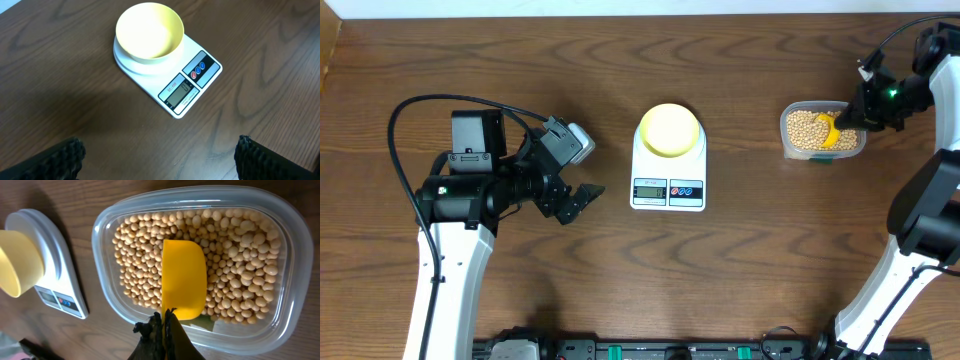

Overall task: Scoop item into bowl and weigh 50g on scale
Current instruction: 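Lift the filled scoop out of the tub with the right gripper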

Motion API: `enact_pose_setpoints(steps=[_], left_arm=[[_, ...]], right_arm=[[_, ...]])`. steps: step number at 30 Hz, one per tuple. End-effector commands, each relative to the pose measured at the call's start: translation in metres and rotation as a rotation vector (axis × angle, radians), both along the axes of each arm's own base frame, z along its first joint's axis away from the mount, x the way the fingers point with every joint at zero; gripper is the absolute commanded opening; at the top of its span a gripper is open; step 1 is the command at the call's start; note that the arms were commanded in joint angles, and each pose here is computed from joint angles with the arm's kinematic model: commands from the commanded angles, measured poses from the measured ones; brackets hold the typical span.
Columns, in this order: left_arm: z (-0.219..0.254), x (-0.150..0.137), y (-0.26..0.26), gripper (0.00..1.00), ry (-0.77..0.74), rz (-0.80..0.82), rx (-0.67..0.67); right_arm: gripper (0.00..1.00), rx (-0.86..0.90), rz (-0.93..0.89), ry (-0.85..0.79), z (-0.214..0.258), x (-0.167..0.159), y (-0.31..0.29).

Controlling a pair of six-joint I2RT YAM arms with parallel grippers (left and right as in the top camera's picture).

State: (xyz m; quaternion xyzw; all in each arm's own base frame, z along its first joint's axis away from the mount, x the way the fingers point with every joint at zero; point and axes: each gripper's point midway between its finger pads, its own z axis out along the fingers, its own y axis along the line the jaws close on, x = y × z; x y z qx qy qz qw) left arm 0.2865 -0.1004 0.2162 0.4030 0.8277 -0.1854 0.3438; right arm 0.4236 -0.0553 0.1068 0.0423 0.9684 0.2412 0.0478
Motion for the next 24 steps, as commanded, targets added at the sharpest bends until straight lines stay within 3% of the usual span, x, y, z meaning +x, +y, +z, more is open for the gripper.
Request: enact_pose_setpoints(steps=[1,24], left_arm=[[0.002,0.001,0.0,0.98,-0.015,-0.011,-0.001],[0.002,0.001,0.0,0.98,-0.015,-0.011,-0.001]], right_arm=[[0.01,0.077,0.011,-0.034,0.005,0.001,0.004],[0.01,0.345,-0.096,-0.211,0.041,-0.003,-0.037]])
